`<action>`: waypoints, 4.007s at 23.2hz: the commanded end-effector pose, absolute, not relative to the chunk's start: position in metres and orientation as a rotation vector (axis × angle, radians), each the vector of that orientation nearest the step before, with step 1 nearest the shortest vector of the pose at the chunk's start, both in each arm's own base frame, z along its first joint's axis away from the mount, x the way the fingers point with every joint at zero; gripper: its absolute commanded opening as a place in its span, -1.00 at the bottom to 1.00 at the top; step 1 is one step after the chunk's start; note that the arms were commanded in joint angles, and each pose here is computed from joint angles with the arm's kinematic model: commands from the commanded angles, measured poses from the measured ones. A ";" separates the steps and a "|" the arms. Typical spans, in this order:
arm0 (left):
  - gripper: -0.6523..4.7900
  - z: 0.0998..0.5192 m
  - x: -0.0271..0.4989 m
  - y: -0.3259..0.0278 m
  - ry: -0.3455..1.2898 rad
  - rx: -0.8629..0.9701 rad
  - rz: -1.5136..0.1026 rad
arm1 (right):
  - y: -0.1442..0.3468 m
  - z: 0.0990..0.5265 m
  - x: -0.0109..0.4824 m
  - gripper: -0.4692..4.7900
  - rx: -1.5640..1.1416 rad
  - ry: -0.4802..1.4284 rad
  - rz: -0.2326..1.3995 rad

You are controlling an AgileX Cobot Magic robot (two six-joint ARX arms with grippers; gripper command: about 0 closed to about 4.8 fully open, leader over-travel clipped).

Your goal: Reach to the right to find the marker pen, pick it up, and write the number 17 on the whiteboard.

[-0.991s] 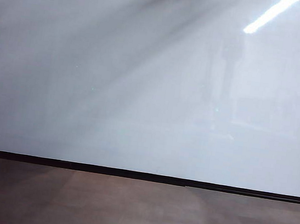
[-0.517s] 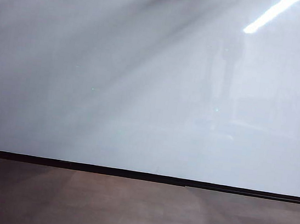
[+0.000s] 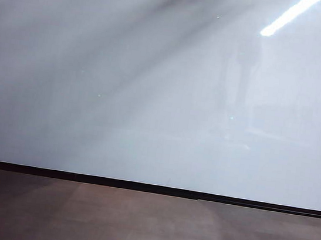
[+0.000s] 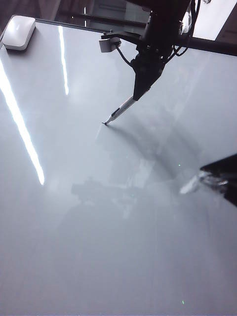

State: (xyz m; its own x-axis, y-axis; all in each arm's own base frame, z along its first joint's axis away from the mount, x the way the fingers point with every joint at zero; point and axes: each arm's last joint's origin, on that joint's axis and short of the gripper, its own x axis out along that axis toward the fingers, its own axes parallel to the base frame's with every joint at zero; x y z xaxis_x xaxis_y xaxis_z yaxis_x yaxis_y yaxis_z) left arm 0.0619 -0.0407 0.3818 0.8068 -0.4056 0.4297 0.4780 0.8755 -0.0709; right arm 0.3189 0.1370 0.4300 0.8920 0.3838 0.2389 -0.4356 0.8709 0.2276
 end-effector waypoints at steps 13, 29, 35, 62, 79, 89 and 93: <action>-0.78 0.384 0.061 -0.040 -0.431 -0.188 -0.475 | 0.140 0.388 0.327 -0.84 0.253 -0.034 0.408; -0.78 0.381 0.063 -0.041 -0.406 -0.177 -0.477 | 0.146 0.415 0.289 -0.85 0.255 -0.188 0.505; -0.78 0.381 0.063 -0.042 -0.404 -0.176 -0.477 | 0.135 0.433 0.289 -0.85 0.266 -0.319 0.419; -0.78 0.382 0.064 -0.042 -0.408 -0.177 -0.480 | 0.120 0.438 0.319 -0.84 0.242 -0.283 0.362; -0.78 0.381 0.066 -0.044 -0.396 -0.172 -0.480 | 0.085 0.423 0.333 -0.85 0.270 -0.221 0.254; -0.78 0.380 0.067 -0.045 -0.388 -0.169 -0.481 | 0.083 0.422 0.333 -0.84 0.267 -0.221 0.252; -0.78 0.380 0.067 -0.045 -0.389 -0.169 -0.481 | 0.083 0.419 0.335 -0.85 0.262 -0.197 0.267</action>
